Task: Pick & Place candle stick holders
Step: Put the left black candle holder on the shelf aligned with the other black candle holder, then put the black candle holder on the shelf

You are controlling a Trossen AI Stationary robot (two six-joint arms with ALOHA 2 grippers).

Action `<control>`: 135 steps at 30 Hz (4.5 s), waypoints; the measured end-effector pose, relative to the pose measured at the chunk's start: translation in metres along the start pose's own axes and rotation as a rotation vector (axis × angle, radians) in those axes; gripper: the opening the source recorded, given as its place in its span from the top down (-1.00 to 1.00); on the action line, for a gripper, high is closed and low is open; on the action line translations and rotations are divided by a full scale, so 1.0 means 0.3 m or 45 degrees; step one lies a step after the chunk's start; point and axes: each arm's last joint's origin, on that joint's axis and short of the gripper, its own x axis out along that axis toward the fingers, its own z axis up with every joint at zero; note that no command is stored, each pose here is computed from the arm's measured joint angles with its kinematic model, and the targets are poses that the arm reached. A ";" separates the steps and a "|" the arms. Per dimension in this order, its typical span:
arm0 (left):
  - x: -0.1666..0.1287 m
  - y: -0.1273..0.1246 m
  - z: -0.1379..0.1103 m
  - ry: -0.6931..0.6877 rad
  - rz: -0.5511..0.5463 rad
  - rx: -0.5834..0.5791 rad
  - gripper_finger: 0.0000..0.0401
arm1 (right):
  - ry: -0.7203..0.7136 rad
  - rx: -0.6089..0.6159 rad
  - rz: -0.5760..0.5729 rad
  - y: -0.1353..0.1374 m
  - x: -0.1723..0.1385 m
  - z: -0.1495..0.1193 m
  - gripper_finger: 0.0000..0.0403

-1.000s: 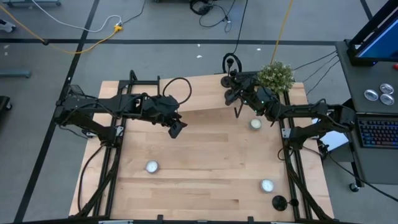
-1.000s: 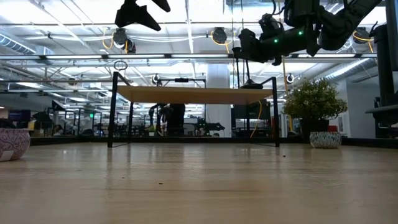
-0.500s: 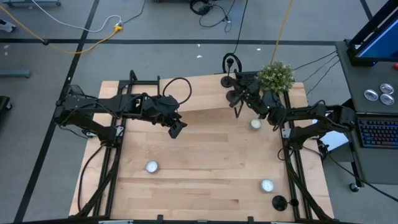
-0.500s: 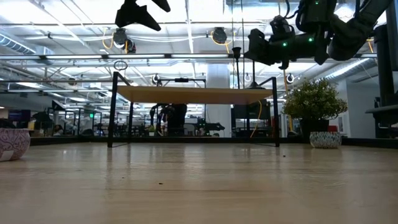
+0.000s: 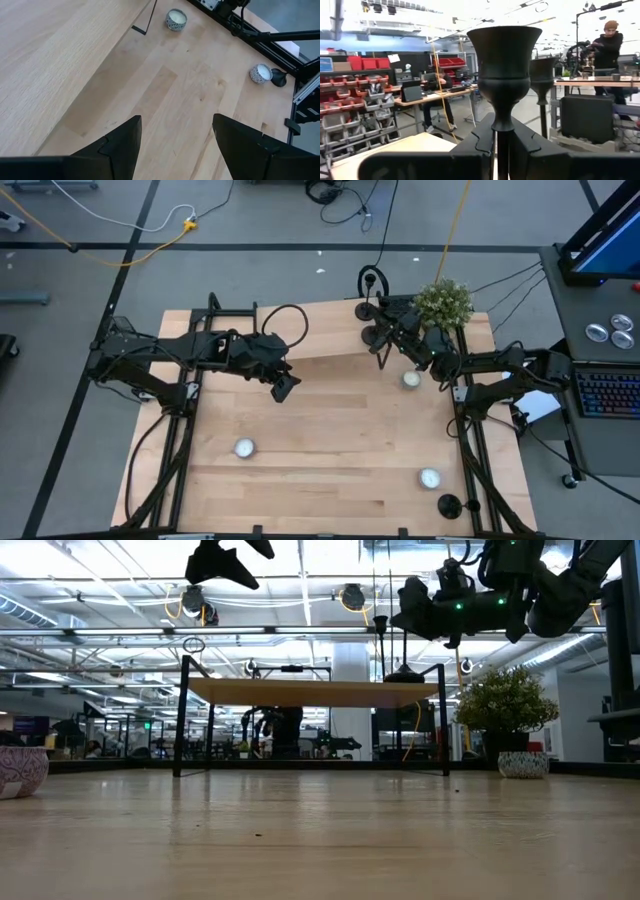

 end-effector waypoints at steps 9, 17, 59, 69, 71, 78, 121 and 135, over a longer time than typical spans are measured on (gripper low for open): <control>0.000 -0.001 0.001 -0.003 -0.002 -0.001 -0.26 | -0.002 0.000 0.012 0.001 0.000 0.000 0.90; 0.000 -0.001 0.001 -0.004 -0.001 -0.001 -0.26 | -0.015 0.002 0.056 -0.021 0.008 0.004 0.83; -0.001 -0.013 0.020 -0.079 -0.047 0.016 -0.26 | -0.017 0.082 0.140 -0.024 0.011 0.006 0.38; -0.001 -0.013 0.020 -0.079 -0.048 0.013 -0.26 | -0.033 0.112 0.142 -0.023 0.015 0.014 0.38; -0.001 -0.013 0.020 -0.079 -0.048 0.013 -0.26 | -0.042 0.113 0.142 -0.020 0.025 0.025 0.41; -0.001 -0.013 0.020 -0.081 -0.050 0.013 -0.26 | -0.047 0.070 0.142 -0.009 0.057 0.056 0.44; -0.003 -0.031 0.009 -0.069 -0.072 0.056 -0.26 | -0.032 -0.005 0.169 0.004 0.095 0.032 0.00; -0.003 -0.032 0.008 -0.069 -0.072 0.061 -0.26 | 0.048 0.023 0.198 0.025 0.082 0.026 -0.51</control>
